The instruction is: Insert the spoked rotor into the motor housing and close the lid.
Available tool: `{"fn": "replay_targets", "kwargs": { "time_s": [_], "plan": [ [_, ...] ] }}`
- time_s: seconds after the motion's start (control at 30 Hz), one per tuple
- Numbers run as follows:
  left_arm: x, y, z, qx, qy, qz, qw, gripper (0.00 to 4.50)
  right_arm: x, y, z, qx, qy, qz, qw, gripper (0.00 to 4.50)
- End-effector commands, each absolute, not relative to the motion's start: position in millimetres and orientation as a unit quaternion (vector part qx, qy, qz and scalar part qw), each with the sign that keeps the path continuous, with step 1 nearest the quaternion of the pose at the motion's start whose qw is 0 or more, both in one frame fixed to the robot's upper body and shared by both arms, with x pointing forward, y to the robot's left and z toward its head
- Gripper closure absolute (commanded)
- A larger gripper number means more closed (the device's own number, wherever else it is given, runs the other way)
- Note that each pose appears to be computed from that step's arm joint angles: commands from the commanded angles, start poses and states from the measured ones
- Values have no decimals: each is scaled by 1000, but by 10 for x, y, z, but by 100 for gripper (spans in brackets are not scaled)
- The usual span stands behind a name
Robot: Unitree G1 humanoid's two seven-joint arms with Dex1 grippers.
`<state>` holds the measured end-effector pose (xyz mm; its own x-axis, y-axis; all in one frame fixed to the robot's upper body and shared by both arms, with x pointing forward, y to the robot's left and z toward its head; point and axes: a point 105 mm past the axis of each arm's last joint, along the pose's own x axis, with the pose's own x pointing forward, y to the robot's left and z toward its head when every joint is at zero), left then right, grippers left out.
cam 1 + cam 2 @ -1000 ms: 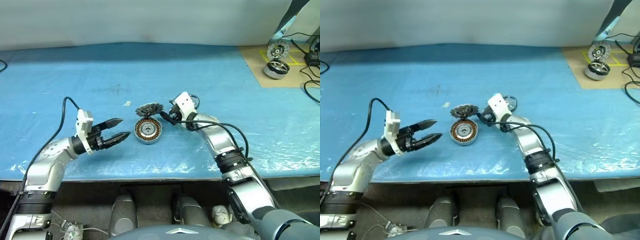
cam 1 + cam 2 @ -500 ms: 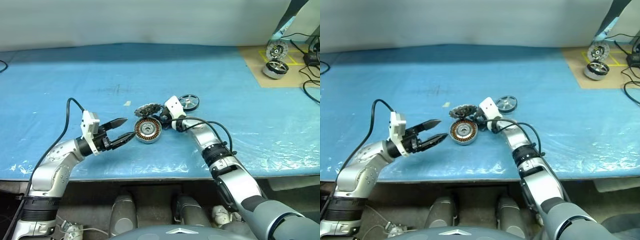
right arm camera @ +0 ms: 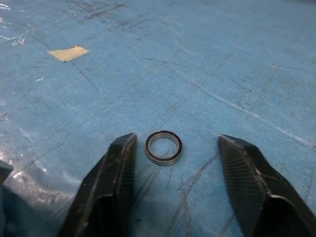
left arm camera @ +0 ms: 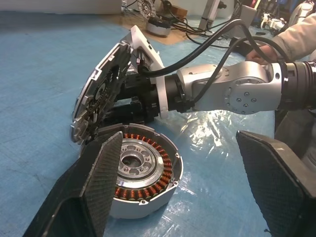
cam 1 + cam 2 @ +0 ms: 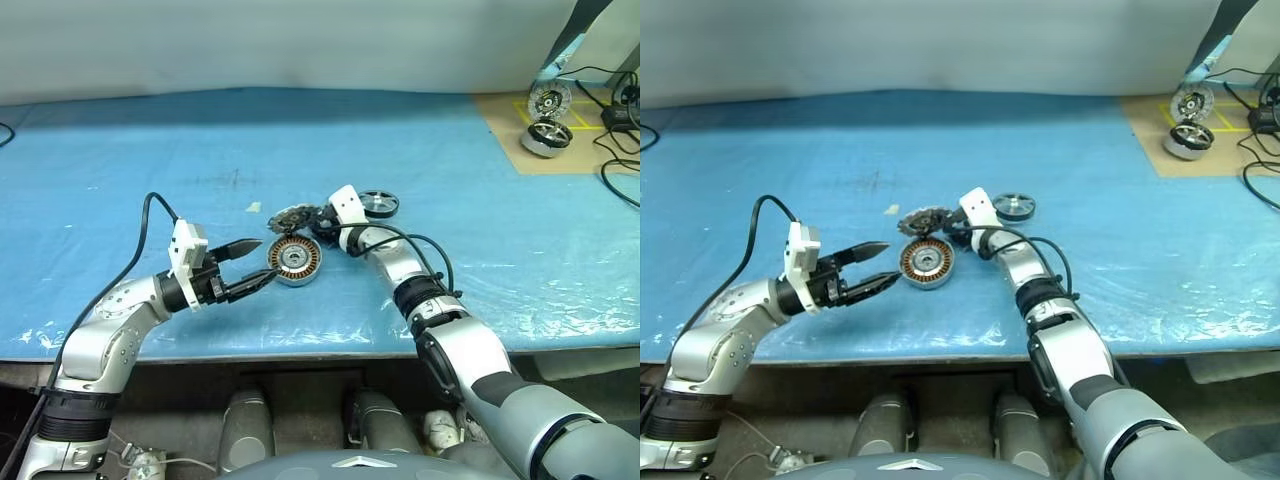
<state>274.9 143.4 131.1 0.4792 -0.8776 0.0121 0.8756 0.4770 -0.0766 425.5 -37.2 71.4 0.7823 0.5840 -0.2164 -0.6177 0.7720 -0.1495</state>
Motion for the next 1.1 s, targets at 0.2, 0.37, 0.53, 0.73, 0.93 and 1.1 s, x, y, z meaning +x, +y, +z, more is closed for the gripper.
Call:
{"fn": "replay_targets", "kwargs": {
  "time_s": [0.2, 0.37, 0.53, 0.73, 0.93, 1.1],
  "plan": [
    [2755, 1449, 1423, -22, -5, -517, 856, 63, 4196, -420, 504, -118, 113, 316, 935, 389],
    [2741, 1409, 1466, -21, -5, -523, 852, 63, 4150, -526, 520, -119, 101, 325, 933, 389],
    [2704, 1371, 1468, -24, -1, -535, 844, 63, 3998, -806, 587, -129, 88, 328, 932, 389],
    [2698, 1374, 1382, -31, 8, -549, 835, 63, 3495, -1032, 677, -124, 104, 372, 914, 389],
    [2709, 1416, 1239, -26, 20, -561, 827, 63, 3217, -1074, 912, -101, 107, 407, 901, 389],
    [2742, 1466, 1066, -27, 27, -551, 834, 63, 3062, -801, 1221, -76, 84, 482, 869, 389]
  ]
}}
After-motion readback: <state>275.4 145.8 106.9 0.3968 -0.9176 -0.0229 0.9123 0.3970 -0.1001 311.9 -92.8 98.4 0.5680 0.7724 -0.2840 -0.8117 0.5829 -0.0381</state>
